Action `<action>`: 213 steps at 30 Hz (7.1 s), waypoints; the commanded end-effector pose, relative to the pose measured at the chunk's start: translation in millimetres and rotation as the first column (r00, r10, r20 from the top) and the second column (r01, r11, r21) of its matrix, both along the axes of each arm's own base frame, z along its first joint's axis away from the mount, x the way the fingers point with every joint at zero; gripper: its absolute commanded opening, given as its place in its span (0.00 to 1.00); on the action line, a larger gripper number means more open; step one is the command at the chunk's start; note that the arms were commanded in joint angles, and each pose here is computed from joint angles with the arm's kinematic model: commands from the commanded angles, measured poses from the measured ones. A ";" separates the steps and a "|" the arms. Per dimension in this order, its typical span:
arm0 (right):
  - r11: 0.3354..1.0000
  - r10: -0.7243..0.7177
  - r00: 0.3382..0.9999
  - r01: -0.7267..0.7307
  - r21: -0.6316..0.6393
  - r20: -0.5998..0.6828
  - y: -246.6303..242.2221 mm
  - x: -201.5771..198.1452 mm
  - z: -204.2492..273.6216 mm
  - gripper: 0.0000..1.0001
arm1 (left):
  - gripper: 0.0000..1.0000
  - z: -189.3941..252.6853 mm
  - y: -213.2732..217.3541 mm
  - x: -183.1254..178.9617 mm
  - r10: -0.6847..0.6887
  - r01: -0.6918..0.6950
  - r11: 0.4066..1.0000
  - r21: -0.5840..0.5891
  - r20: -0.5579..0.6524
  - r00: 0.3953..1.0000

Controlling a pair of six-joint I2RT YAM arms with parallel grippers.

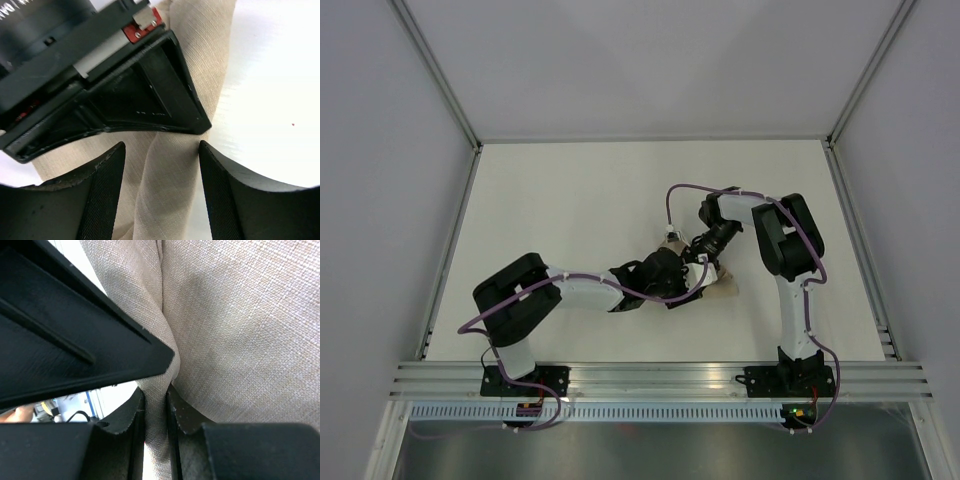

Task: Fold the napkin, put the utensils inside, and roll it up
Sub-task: Roll the napkin at the center of the board.

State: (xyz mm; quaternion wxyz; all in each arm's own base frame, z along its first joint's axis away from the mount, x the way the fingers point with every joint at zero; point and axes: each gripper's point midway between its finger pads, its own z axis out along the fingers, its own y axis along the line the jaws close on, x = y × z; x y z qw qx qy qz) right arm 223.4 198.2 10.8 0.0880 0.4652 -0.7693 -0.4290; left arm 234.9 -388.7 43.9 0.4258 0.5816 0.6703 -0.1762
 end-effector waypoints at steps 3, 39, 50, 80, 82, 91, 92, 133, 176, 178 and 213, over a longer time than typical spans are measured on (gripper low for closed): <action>0.980 0.138 0.982 -0.117 -0.158 0.130 -30.7 16.8 -63.9 0.10 | 0.67 10.1 2.5 -11.8 -0.037 0.037 0.999 -0.026 0.001 0.999; 0.996 -0.075 0.968 0.083 -0.023 0.240 -8.0 49.5 -12.2 0.59 | 0.02 -45.1 4.3 -30.6 -0.071 0.088 0.995 0.049 -0.286 0.956; 0.870 -0.491 0.762 0.455 0.190 0.422 -49.6 134.3 60.2 0.68 | 0.02 -43.3 6.8 -38.1 -0.134 0.122 0.991 -0.058 -0.541 0.830; 0.992 -0.124 0.289 0.004 0.128 0.949 -20.1 33.9 62.2 0.71 | 0.02 -57.5 12.0 -21.2 -0.050 0.047 0.998 -0.028 -0.802 0.596; 0.995 -0.091 0.283 -0.019 0.100 0.955 -16.1 25.6 52.9 0.71 | 0.02 -58.3 13.4 -20.3 -0.048 0.045 0.999 -0.026 -0.801 0.596; 1.000 -0.005 0.195 -0.017 0.009 0.981 -13.2 21.4 29.6 0.70 | 0.02 -60.7 12.6 -20.3 -0.046 0.044 0.999 -0.024 -0.806 0.591; 1.000 0.003 0.204 -0.019 0.001 0.979 -11.9 21.9 26.7 0.69 | 0.02 -60.4 12.3 -20.3 -0.047 0.043 0.999 -0.026 -0.806 0.590; 0.995 0.091 0.740 -0.093 -0.033 0.667 -14.3 9.9 -4.8 0.09 | 0.51 101.5 94.0 112.6 0.422 -0.524 0.733 -0.434 -0.314 0.850; 0.998 0.053 0.963 -0.045 -0.034 0.263 -41.0 46.4 -41.9 0.11 | 0.72 11.9 -1.4 39.6 0.005 -0.054 0.995 0.085 0.494 0.869; 0.998 0.052 0.964 -0.044 -0.035 0.260 -40.4 48.5 -42.2 0.12 | 0.72 -0.2 -2.8 37.1 -0.043 -0.028 0.989 0.143 0.471 0.881; 0.974 -0.224 0.850 0.206 0.091 0.477 -62.9 108.5 49.8 0.76 | 0.06 -69.0 -4.7 -9.7 -0.097 0.130 0.973 0.189 -0.176 0.980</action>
